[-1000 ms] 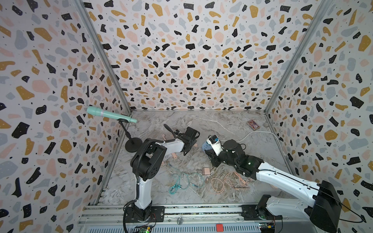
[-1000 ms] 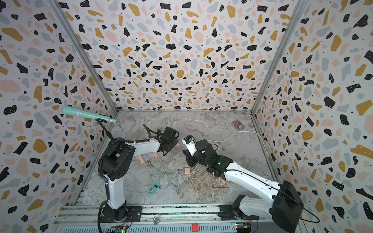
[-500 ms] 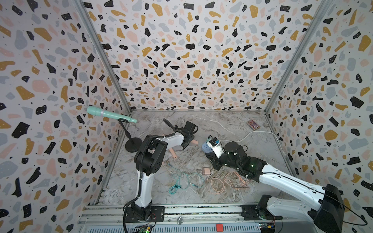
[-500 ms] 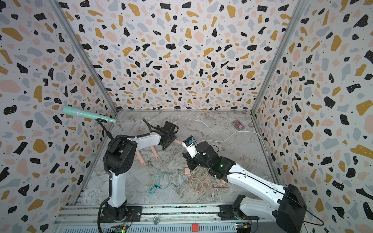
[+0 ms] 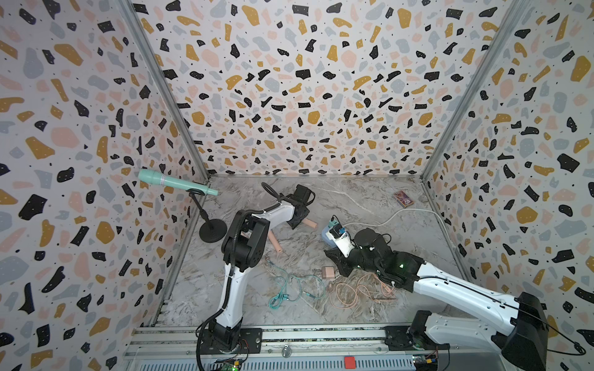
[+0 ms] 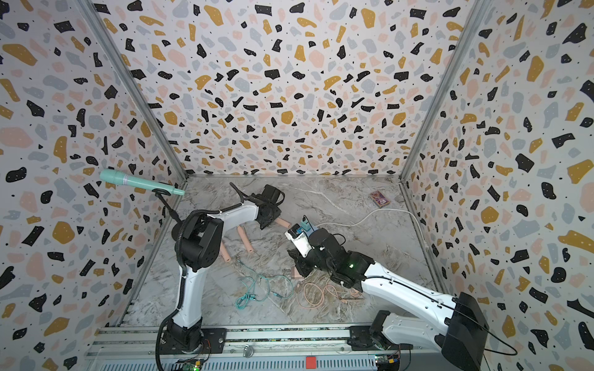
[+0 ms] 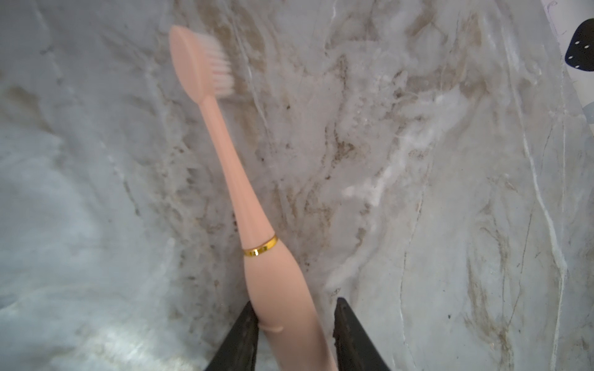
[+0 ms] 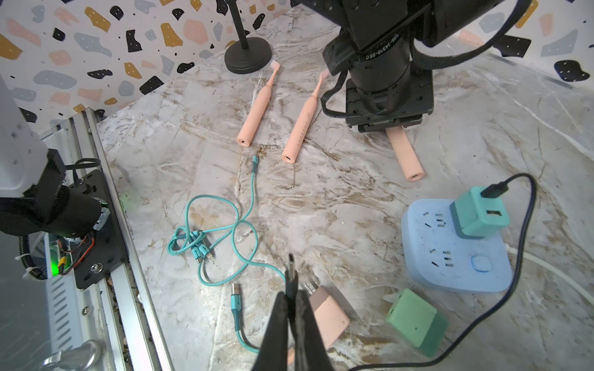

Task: Charge the electric toothbrush
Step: Pick up the electric toothbrush from the center of the board.

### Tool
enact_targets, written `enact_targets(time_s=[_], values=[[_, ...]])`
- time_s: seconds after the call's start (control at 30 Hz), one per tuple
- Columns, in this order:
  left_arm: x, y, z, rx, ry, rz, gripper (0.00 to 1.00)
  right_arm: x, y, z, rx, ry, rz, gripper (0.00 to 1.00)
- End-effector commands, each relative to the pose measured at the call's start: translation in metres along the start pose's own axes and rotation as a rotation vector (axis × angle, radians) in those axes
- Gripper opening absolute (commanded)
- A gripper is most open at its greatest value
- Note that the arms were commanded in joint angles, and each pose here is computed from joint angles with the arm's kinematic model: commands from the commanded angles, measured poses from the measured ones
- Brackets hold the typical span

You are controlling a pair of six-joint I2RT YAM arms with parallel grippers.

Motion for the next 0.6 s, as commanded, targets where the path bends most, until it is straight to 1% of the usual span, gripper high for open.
enact_targets(time_s=[0.0, 0.13, 0.37, 0.4, 0.43, 0.47, 0.5, 0.57], values=[[-0.032, -0.065, 0.078, -0.079, 0.26, 0.232, 0.39, 0.014, 0.018, 0.009, 0.014, 0.02, -0.037, 0.0], [-0.033, -0.072, 0.085, -0.146, 0.281, 0.27, 0.35, 0.014, 0.015, 0.008, 0.016, 0.018, -0.027, 0.0], [-0.023, -0.083, 0.106, -0.244, 0.305, 0.311, 0.22, 0.016, 0.015, 0.012, 0.016, 0.034, -0.025, 0.0], [-0.02, -0.084, 0.108, -0.261, 0.308, 0.317, 0.19, 0.016, 0.015, 0.012, 0.016, 0.036, -0.025, 0.0], [-0.016, -0.084, 0.11, -0.283, 0.307, 0.328, 0.13, 0.015, 0.014, 0.012, 0.015, 0.035, -0.022, 0.0], [-0.011, -0.083, 0.11, -0.303, 0.304, 0.33, 0.05, 0.014, 0.013, 0.012, 0.009, 0.038, -0.018, 0.0], [-0.005, -0.081, 0.109, -0.316, 0.292, 0.328, 0.0, 0.012, 0.01, 0.013, 0.006, 0.048, -0.01, 0.0], [0.014, -0.067, 0.101, -0.32, 0.242, 0.296, 0.0, 0.006, 0.001, 0.015, -0.01, 0.075, 0.005, 0.0]])
Point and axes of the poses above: each gripper's point midway between its finger pads, its own x axis back along the fingers, its own z axis along the line the jaws close on, y = z × x, the point moved 1 cm from there along x, back along the fingers, and after that the axes turned 8 degrees about -x, right-handed, at the moved point
